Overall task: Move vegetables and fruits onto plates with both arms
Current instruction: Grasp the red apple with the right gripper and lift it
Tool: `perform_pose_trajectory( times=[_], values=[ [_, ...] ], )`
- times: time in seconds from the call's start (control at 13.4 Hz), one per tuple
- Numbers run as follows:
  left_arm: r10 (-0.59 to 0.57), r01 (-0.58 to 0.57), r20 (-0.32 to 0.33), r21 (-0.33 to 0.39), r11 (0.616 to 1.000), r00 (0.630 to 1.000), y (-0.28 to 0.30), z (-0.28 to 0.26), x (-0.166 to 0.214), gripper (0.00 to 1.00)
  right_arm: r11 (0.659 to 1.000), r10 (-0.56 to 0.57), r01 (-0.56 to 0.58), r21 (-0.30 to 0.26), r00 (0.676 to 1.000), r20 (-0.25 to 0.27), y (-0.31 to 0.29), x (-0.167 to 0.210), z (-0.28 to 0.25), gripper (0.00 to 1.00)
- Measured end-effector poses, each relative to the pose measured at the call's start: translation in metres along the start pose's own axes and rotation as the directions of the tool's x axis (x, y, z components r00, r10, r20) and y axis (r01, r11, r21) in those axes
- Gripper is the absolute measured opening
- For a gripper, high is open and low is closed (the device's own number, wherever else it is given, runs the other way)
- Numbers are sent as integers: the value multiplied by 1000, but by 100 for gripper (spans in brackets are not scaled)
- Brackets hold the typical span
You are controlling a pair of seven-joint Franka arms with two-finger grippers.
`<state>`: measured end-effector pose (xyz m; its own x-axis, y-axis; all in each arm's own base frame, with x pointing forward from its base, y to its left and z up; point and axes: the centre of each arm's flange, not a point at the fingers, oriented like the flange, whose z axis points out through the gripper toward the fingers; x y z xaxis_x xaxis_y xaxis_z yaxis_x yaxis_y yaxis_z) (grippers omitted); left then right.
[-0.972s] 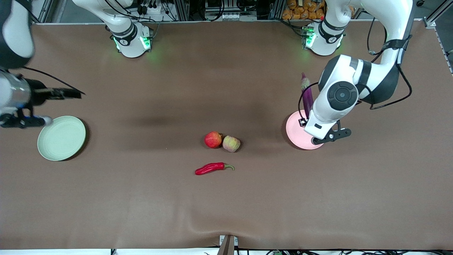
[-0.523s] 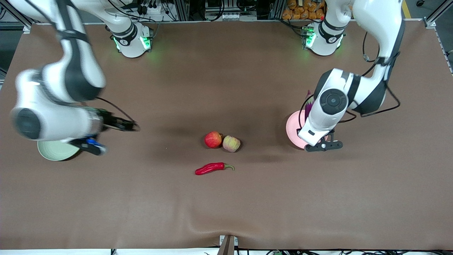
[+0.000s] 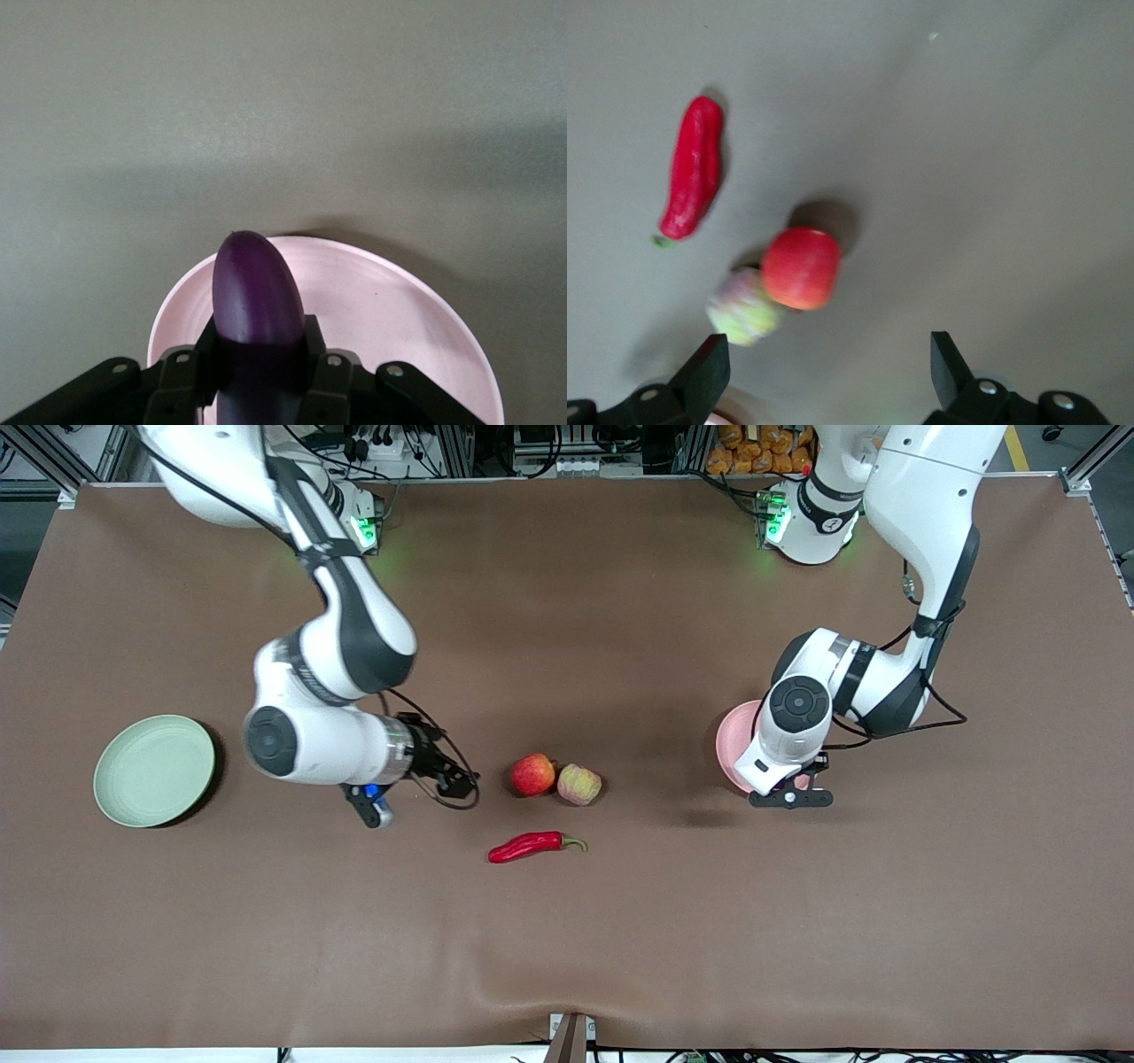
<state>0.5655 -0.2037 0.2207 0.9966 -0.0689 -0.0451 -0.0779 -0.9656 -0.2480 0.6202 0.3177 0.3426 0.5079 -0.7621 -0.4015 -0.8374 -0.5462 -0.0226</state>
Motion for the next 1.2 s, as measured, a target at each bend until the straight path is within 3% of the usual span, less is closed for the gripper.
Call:
perform_pose_trajectory(
  times=[0.3,0.67,0.82,1.05,1.2],
  values=[
    [4,-4,-14,-12,1000,1000,3,3,2,38,994,88,-86,61,995,-44,-20,-22,72,100],
    [2,-4,-41,-33,999,999,5,7,6,38,991,127,-125,41,990,-57,-19,-21,120,100],
    [-1,-1,-39,-37,999,999,4,14,8,38,988,141,-136,68,988,-69,-22,-24,137,100],
    [-2,1,-39,-38,999,999,4,16,9,41,992,126,-123,40,988,-86,-18,-35,178,100],
    [-1,0,-40,-39,999,999,5,16,9,61,994,112,-110,27,988,-108,-16,-33,184,81]
  ],
)
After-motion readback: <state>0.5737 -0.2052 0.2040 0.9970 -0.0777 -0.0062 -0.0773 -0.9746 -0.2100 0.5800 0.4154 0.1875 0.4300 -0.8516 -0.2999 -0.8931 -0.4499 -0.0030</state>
